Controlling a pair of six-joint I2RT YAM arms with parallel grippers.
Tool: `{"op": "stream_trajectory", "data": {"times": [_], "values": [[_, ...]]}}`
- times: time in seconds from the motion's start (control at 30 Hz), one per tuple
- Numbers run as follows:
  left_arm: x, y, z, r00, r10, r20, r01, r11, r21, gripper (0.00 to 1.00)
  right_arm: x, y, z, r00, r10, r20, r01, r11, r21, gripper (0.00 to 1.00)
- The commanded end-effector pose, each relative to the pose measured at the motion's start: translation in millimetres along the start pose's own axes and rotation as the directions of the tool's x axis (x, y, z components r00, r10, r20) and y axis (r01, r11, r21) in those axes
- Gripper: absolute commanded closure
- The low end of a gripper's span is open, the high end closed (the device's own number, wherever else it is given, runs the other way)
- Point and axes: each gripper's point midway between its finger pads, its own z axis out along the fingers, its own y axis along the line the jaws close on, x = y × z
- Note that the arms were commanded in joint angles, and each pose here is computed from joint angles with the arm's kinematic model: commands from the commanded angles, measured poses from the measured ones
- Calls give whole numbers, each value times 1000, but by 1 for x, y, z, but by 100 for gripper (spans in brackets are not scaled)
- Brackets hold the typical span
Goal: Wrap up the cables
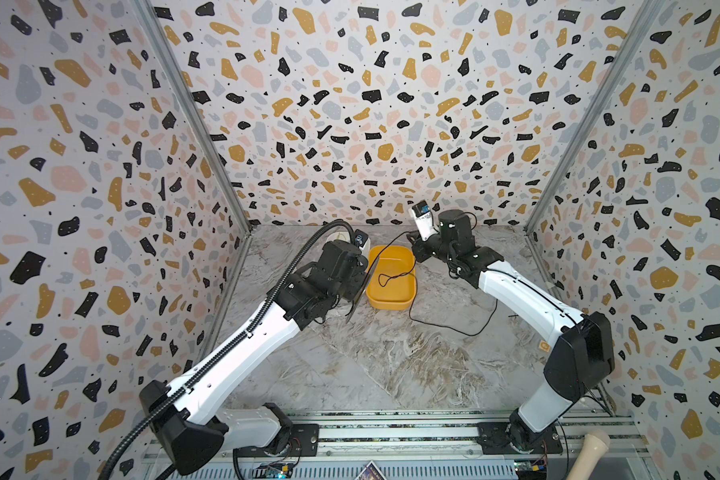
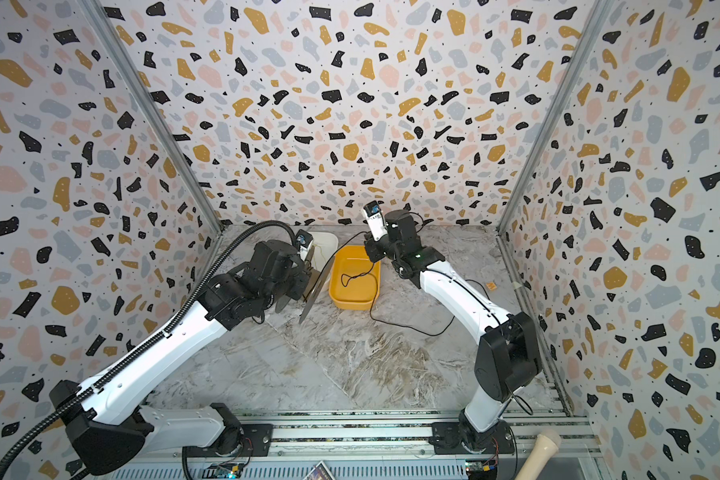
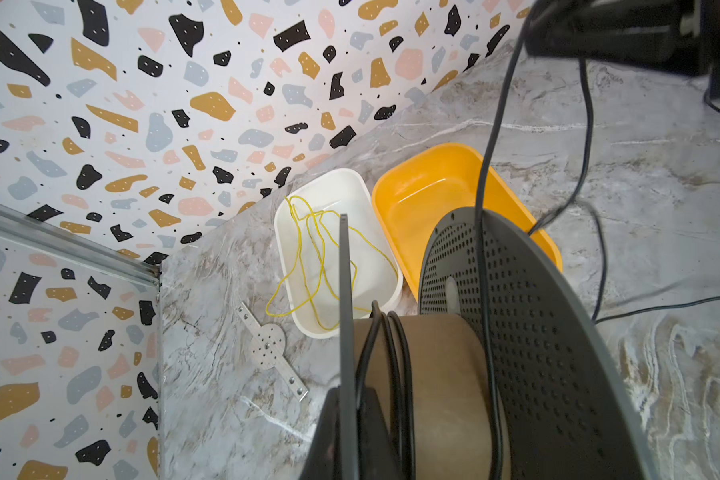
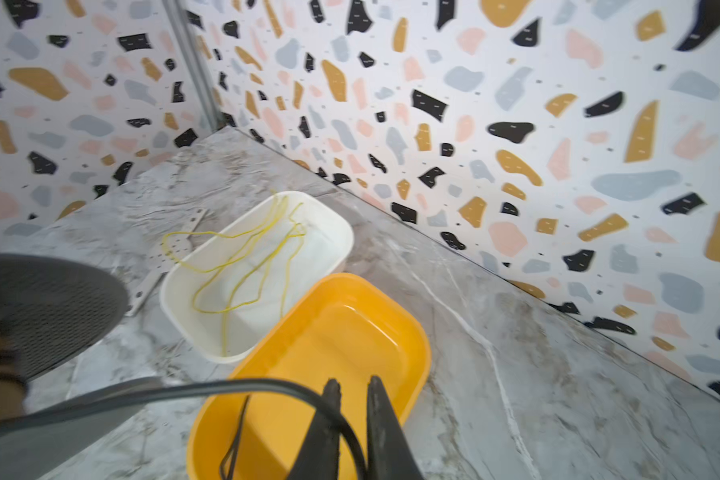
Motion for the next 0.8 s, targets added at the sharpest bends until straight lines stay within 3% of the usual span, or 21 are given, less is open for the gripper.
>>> {"op": "stream_trajectory", "data": {"times": [0.0, 0.47, 0.77], "values": [[-20, 11, -21, 998, -18, 68, 19, 1000, -13, 100, -22, 0, -4, 997, -18, 81, 15, 999, 35, 85], [-45, 6, -54, 986, -81, 149, 64, 992, 113, 100, 19, 5, 28, 1000, 5, -2, -5, 1000, -30, 84], [-90, 15, -98, 938, -190, 289, 133, 970, 204, 100, 53, 19, 40, 997, 42, -59, -48, 992, -113, 85]]}}
